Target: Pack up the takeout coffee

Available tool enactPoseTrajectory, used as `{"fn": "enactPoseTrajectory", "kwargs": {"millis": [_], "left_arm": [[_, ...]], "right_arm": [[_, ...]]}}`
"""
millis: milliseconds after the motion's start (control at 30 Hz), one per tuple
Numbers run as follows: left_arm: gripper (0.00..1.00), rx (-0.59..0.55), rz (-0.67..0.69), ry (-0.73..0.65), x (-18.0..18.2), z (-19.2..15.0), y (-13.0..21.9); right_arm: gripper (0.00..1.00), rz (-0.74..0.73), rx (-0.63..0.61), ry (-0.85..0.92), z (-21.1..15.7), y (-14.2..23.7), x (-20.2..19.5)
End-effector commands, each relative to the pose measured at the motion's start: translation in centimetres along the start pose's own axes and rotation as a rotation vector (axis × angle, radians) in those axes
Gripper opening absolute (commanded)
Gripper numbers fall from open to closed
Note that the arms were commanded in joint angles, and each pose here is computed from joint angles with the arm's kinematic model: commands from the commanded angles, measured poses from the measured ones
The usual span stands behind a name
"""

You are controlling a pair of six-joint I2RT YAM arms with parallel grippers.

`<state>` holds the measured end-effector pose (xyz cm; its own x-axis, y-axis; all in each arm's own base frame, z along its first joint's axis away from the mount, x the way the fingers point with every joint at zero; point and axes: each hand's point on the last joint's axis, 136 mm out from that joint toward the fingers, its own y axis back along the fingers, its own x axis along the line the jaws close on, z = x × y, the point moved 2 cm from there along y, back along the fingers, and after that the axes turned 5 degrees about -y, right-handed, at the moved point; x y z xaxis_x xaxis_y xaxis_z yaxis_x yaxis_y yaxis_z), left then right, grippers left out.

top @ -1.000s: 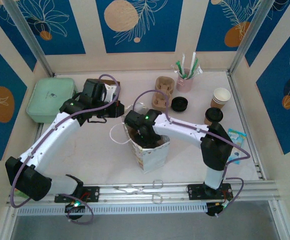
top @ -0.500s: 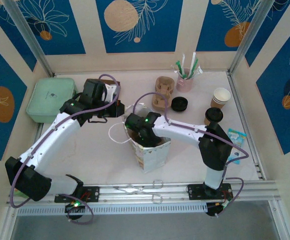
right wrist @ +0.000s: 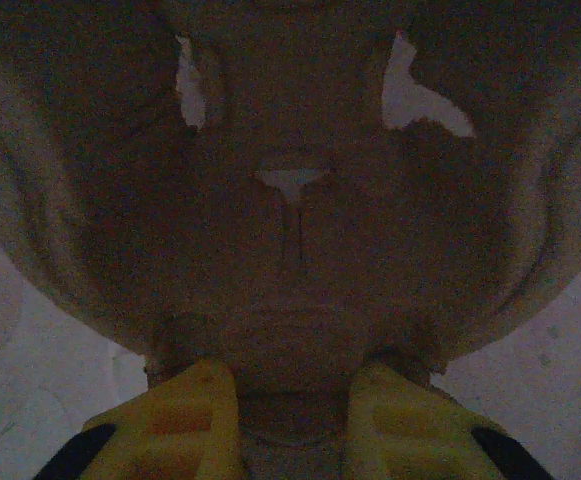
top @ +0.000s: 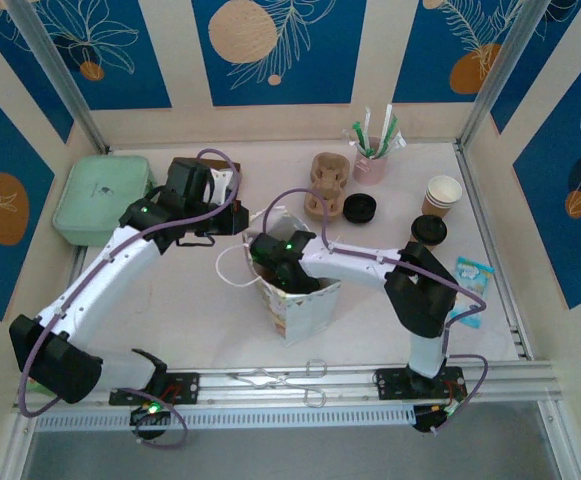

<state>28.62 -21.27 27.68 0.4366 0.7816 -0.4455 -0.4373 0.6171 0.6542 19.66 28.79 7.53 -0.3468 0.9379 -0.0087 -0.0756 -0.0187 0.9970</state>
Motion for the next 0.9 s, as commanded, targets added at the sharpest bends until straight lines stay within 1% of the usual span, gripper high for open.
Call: {"fn": "enactPoseTrajectory", "kwargs": {"millis": [0,333,567,767,867], "left_arm": [[0.00,-0.060,-0.019,-0.015,-1.0,0.9,1.2],[0.00,-0.060,-0.019,-0.017,-1.0,0.9,1.2],[0.00,-0.061,-0.017,-0.018,-1.0,0.9,1.2],[0.00,-0.066,-0.016,-0.021,-1.0,0.9,1.3],[0.00,-0.069,-0.017,-0.021,-1.0,0.9,1.3]], "right_arm": [[0.16,-0.013,0.083,-0.015,-2.0,-1.4,-0.1],[0.15,-0.022,0.094,-0.029,-2.3,-2.3,-0.3],[0.18,-0.028,0.089,-0.031,-2.2,-2.5,-0.3],[0.22,-0.037,0.088,-0.032,-2.2,-2.2,-0.4],[0.27,-0.039,0.087,-0.034,-2.2,-2.0,-0.5]]}}
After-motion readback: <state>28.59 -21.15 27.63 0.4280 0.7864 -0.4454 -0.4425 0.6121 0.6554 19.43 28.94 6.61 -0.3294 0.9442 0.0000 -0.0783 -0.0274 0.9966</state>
